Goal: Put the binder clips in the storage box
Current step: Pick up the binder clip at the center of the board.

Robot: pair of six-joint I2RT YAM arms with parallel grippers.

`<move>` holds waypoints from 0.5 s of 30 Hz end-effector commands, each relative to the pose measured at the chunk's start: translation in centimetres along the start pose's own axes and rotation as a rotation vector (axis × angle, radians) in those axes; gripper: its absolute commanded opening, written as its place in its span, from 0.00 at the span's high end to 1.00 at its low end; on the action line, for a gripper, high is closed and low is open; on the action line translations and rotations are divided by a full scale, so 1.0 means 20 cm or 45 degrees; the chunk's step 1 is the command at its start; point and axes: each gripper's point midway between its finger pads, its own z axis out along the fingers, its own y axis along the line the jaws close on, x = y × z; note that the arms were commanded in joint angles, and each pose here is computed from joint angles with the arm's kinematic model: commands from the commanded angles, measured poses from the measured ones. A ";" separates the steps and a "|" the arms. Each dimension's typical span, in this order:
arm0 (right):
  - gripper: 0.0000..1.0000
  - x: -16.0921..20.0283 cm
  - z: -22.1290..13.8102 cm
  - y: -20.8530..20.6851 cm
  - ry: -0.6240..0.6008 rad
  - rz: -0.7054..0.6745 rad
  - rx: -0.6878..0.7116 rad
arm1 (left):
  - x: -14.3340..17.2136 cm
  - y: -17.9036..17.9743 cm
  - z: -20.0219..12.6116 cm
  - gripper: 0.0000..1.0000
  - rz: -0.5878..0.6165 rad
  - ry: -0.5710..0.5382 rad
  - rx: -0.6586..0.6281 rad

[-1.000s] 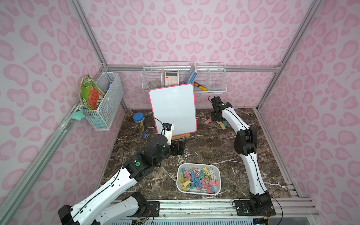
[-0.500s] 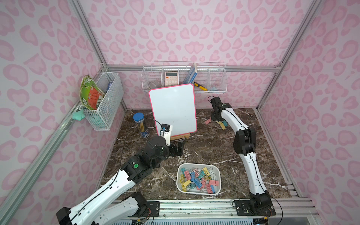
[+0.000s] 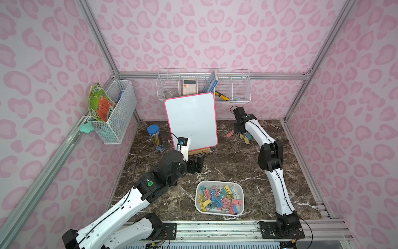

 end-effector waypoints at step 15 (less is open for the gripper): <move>1.00 0.21 -0.98 -0.16 -0.268 0.066 -0.099 | -0.06 -0.06 0.02 0.01 -0.014 -0.029 0.059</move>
